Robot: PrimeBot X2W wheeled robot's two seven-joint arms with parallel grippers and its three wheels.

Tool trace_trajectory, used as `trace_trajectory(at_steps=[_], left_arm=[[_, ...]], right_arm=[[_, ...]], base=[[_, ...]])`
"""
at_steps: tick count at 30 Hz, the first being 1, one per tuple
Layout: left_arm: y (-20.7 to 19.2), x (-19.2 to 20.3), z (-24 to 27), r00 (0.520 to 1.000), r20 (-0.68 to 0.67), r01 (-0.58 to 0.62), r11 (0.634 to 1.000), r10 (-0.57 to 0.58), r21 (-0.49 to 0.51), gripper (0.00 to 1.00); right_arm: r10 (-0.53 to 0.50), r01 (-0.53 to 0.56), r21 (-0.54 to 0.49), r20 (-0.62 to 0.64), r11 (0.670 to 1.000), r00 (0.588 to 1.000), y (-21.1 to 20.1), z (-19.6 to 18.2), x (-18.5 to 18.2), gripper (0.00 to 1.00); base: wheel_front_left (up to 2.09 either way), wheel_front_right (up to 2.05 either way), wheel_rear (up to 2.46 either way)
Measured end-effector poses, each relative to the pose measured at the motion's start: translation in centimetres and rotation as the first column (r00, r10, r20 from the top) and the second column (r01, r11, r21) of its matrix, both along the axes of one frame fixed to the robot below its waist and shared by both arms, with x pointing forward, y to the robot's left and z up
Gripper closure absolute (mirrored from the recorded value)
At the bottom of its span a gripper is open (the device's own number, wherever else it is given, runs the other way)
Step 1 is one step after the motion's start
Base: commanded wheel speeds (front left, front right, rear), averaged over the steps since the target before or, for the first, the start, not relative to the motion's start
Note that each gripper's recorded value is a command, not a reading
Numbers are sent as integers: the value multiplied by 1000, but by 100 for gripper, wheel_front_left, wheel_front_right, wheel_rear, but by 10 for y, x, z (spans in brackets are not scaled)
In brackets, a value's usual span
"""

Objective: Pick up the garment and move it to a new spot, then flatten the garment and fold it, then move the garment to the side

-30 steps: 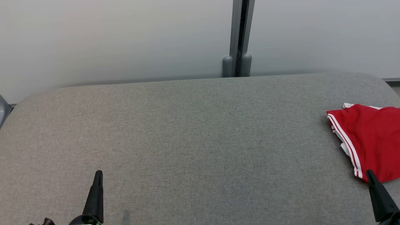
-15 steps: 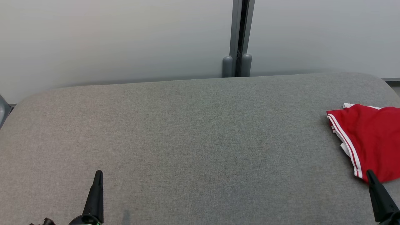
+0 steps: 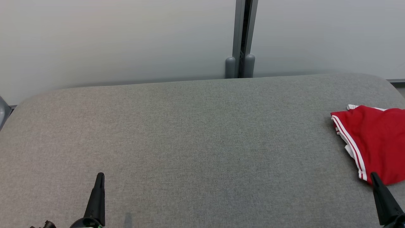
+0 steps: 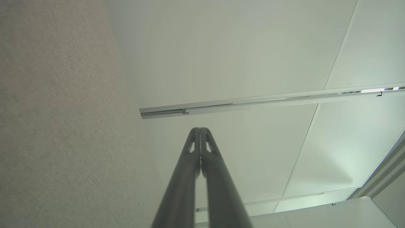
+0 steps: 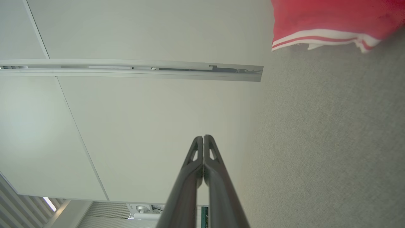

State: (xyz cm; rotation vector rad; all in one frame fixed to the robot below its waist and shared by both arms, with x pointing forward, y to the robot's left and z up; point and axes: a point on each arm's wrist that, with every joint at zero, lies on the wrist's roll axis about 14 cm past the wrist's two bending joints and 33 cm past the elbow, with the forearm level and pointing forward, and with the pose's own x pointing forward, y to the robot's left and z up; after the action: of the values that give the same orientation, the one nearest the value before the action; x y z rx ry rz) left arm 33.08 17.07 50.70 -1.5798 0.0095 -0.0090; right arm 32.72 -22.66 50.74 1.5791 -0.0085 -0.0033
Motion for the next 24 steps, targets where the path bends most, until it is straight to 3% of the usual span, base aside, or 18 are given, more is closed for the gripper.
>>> trace_trajectory(at_steps=[24], left_arm=[[0, 0, 0, 1000, 0, 0, 1000, 0, 0, 100]], right_arm=[[-1, 1, -1, 0, 1000, 1000, 0, 0, 0, 100]], base=[[0, 0, 0]])
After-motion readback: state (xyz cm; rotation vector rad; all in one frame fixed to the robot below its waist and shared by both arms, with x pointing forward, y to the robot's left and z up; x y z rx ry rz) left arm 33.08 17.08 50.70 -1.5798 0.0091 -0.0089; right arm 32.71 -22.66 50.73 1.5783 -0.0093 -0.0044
